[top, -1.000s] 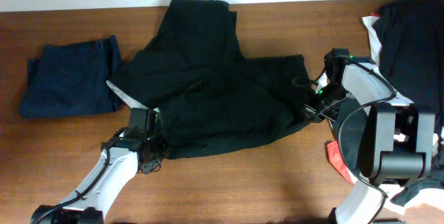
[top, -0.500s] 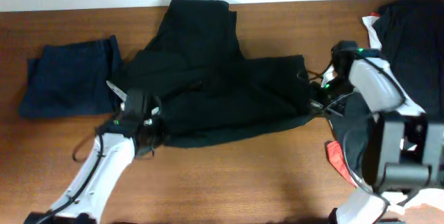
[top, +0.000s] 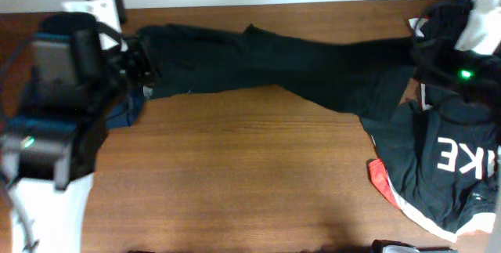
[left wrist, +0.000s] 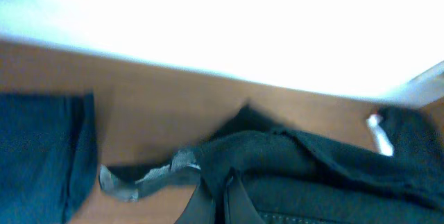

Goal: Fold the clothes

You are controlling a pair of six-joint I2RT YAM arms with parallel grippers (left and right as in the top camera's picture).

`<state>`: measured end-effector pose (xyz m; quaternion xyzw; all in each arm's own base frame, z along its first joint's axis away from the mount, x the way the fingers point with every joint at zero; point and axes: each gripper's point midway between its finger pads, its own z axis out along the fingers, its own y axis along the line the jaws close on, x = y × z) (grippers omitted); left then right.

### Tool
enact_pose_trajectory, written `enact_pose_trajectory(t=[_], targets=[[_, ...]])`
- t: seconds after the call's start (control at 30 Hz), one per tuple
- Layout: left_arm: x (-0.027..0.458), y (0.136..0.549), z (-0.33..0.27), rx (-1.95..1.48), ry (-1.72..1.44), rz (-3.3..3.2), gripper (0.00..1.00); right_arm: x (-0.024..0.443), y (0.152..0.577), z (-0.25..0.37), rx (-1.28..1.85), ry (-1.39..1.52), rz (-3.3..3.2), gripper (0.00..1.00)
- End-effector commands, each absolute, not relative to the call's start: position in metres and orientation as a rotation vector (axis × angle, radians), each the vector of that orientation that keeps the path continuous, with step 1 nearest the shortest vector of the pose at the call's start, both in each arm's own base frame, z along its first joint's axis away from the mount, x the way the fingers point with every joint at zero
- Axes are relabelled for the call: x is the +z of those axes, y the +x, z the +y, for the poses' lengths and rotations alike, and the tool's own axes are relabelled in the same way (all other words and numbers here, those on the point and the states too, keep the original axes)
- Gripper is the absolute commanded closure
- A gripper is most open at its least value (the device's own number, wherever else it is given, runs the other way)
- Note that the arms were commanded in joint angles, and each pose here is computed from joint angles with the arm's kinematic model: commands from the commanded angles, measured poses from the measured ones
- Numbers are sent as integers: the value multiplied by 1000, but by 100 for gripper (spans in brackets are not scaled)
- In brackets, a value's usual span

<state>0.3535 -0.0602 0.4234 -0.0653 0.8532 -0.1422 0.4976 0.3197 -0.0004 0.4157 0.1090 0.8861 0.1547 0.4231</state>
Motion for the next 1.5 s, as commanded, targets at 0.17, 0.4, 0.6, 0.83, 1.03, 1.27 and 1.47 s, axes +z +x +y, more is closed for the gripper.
enact_pose_trajectory(t=[0.17, 0.4, 0.6, 0.83, 1.03, 1.27, 1.47], targets=[[523, 310, -14, -257, -218, 1761, 100, 536, 287, -33, 122, 289, 1832, 96], [483, 373, -17, -246, -233, 1874, 99, 501, 344, -45, 120, 319, 1938, 96], [439, 482, -21, -246, -232, 1869, 99, 449, 446, -65, 124, 352, 2001, 96], [449, 549, -17, -260, -213, 1668, 100, 511, 464, -92, 182, 446, 1714, 96], [540, 519, -1, -259, -200, 1492, 100, 569, 414, -109, 74, 405, 1597, 96], [408, 482, 1, -199, -305, 2074, 99, 422, 400, -102, 34, 447, 2174, 96], [256, 423, -6, -116, -392, 2712, 100, 276, 362, -101, 20, 617, 2724, 96]])
